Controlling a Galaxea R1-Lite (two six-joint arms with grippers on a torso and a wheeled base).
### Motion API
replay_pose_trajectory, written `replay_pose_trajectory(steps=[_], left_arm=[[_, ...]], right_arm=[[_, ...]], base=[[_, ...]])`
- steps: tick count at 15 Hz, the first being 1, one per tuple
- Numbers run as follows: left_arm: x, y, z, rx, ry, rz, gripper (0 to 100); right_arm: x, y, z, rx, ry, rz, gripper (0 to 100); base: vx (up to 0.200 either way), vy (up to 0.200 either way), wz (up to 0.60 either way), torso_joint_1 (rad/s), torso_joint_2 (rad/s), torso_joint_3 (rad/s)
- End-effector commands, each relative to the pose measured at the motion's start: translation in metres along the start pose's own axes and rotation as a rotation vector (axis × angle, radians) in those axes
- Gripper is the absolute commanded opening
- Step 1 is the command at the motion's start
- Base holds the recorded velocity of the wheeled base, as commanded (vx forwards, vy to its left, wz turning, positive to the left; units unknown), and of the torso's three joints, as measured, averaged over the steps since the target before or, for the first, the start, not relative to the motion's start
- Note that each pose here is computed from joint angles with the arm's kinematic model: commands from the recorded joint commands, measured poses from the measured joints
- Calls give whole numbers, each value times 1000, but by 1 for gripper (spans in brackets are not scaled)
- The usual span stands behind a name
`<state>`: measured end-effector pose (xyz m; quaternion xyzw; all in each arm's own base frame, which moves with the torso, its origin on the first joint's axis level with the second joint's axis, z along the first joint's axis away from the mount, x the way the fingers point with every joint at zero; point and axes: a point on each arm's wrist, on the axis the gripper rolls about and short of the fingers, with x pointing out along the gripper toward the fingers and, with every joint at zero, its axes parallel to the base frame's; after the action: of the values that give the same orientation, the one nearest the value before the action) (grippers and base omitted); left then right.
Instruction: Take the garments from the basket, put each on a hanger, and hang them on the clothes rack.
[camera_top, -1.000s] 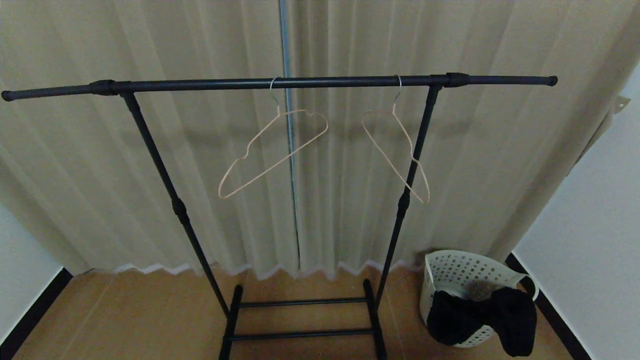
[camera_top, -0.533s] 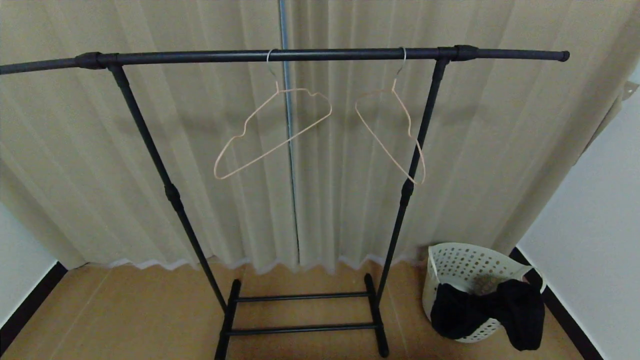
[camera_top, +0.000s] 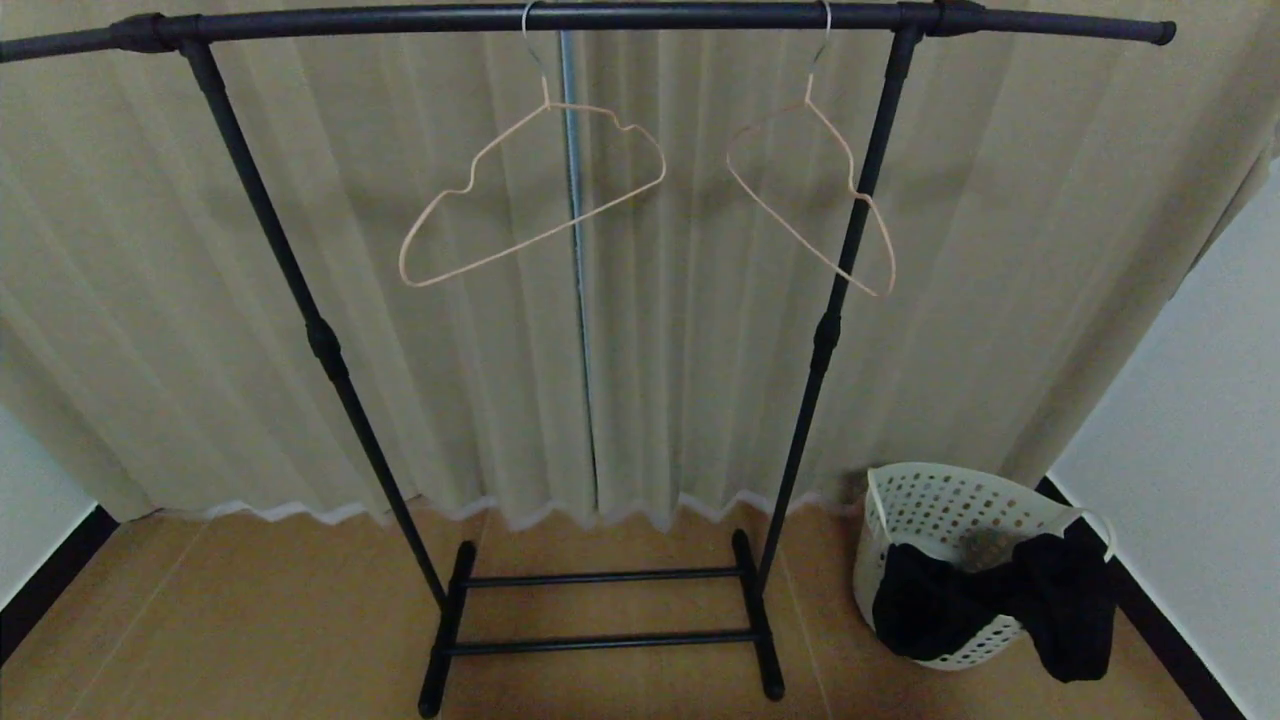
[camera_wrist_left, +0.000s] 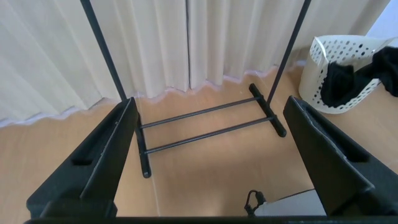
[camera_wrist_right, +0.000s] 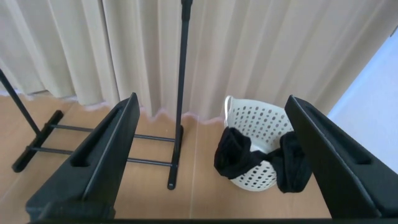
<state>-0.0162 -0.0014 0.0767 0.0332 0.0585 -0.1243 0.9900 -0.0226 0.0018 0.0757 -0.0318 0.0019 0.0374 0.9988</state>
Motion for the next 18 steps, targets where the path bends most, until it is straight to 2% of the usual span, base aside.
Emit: replay_pose_trajectory(steps=[1, 6, 7, 12, 15, 18], left_arm=[[0, 0, 0, 0, 0, 0, 100], [0, 0, 0, 0, 0, 0, 100], [0, 0, 0, 0, 0, 0, 100], [0, 0, 0, 0, 0, 0, 100], [0, 0, 0, 0, 2, -2, 100], [0, 0, 0, 0, 2, 0, 100]], right_arm=[[0, 0, 0, 0, 1, 1, 100], [0, 0, 0, 0, 1, 1, 100], [0, 0, 0, 0, 1, 1, 100], [0, 0, 0, 0, 1, 1, 100], [0, 0, 0, 0, 1, 1, 100], [0, 0, 0, 0, 1, 1, 100]], base=[[0, 0, 0, -178, 515, 325], [0, 0, 0, -143, 426, 275], [0, 0, 0, -41, 139, 90], [0, 0, -600, -9, 34, 28], [0, 0, 0, 0, 0, 0], [200, -200, 0, 2, 7, 7]])
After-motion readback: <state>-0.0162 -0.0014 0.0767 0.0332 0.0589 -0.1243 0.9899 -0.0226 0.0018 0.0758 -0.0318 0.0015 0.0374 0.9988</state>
